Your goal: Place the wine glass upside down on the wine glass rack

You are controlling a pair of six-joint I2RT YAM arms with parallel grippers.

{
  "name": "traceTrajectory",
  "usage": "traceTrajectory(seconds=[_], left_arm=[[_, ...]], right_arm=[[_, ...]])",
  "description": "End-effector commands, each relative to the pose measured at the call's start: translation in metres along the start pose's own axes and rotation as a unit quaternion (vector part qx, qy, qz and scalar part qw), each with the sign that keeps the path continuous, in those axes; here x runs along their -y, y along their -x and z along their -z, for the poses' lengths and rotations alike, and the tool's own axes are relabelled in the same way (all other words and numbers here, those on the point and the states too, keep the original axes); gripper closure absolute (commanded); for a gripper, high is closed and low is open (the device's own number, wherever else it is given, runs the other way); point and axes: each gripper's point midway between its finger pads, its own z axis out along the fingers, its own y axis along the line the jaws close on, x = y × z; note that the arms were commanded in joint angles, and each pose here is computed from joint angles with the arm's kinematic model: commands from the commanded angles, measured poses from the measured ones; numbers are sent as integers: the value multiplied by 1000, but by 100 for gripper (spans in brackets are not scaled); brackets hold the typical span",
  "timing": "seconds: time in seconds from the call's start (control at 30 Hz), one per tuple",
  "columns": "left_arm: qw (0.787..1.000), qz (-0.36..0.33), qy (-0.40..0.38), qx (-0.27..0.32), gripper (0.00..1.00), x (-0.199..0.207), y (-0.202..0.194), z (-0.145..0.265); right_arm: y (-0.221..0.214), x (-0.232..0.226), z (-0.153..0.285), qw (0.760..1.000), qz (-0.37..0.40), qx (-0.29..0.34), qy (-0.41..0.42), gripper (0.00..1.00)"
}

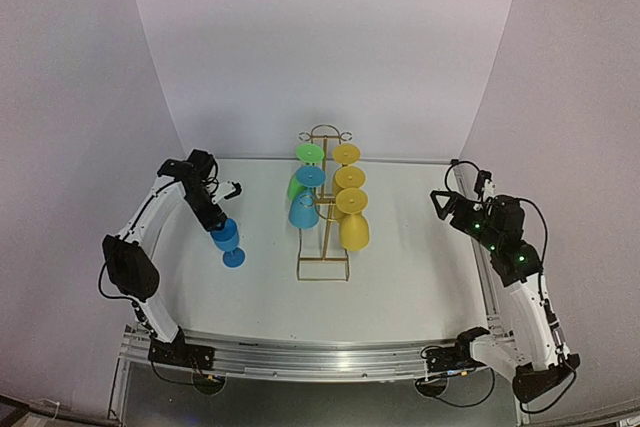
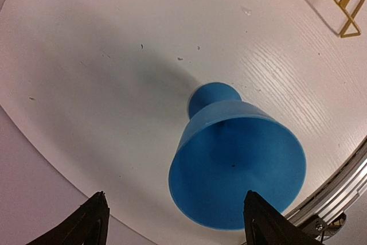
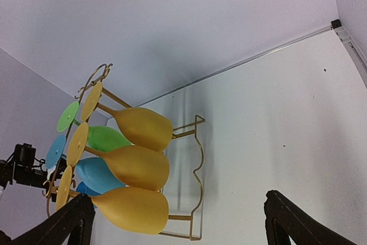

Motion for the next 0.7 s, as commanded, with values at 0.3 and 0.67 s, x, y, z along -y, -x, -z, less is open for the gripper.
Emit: traceTrajectory(seconds=[0.3, 0.67], left_arm=[[999, 3, 13, -40, 99, -16, -4, -38], [943, 0, 273, 190, 100, -61, 32, 124]], right_arm=[[5, -13, 14, 999, -15, 15, 27, 2], [32, -46, 11, 998, -12, 14, 67, 2]])
